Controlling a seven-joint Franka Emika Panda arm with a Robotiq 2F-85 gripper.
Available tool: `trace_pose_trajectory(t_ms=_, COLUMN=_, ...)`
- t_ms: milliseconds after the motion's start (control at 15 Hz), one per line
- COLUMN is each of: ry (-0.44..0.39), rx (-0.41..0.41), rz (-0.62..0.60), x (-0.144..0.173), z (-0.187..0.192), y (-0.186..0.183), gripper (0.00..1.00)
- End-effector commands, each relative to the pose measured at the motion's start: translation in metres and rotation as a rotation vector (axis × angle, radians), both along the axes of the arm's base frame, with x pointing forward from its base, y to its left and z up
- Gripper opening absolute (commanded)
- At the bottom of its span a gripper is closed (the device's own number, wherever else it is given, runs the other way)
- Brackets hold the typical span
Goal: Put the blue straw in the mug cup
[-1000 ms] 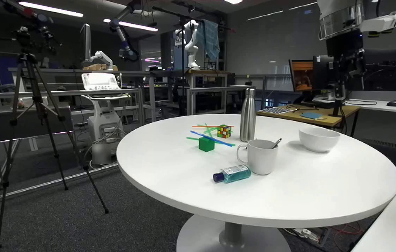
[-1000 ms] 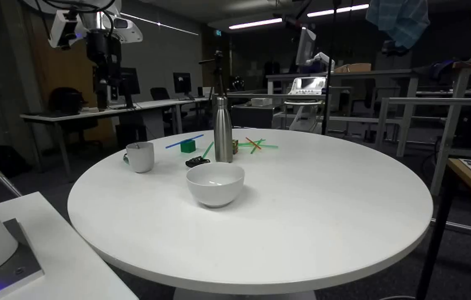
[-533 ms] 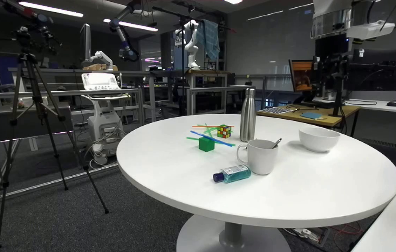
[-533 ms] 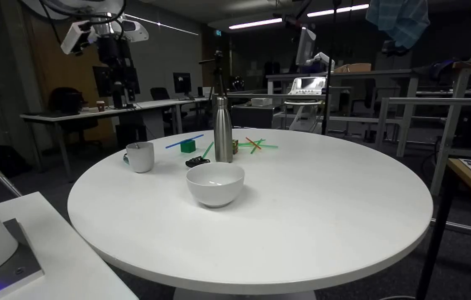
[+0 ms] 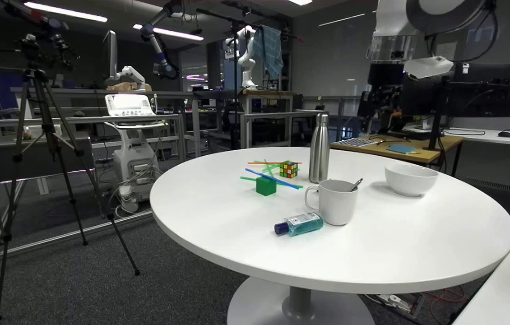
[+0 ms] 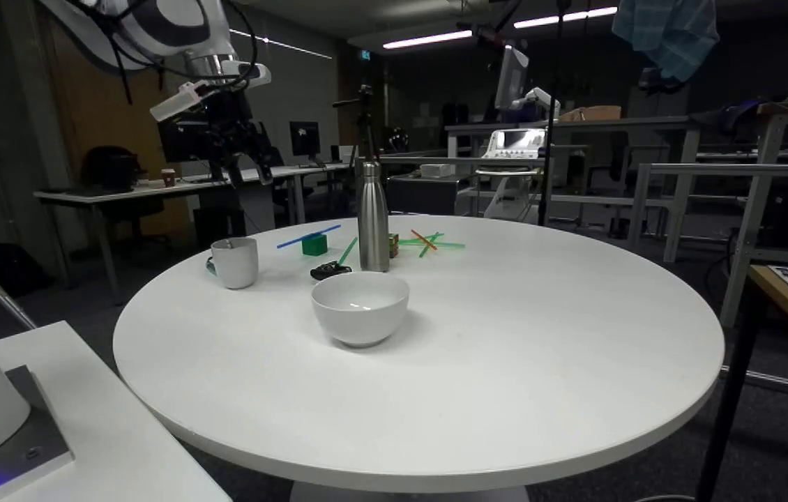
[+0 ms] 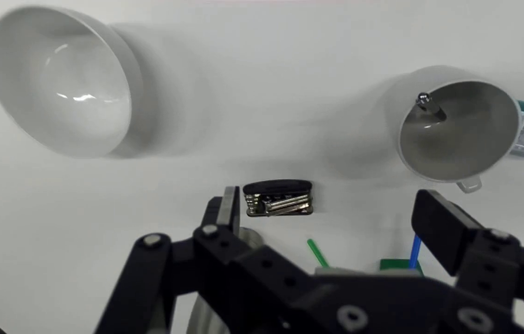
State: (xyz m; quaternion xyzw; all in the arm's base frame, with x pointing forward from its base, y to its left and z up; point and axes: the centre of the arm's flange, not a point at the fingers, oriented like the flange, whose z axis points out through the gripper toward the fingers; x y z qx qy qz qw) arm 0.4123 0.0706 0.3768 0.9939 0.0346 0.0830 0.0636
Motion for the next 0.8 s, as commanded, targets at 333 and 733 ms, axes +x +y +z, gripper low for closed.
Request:
trace_pose_trajectory(t_ms=333, ry=0.020, rx=-0.029, rz=0.182, x=0.096, z=-0.021, y=0.061, gripper=1.00)
trace_pose_trajectory(t_ms=733, ry=0.042, rx=-0.045, rz=0.208, x=0.147, z=-0.048, y=0.079, gripper=1.00)
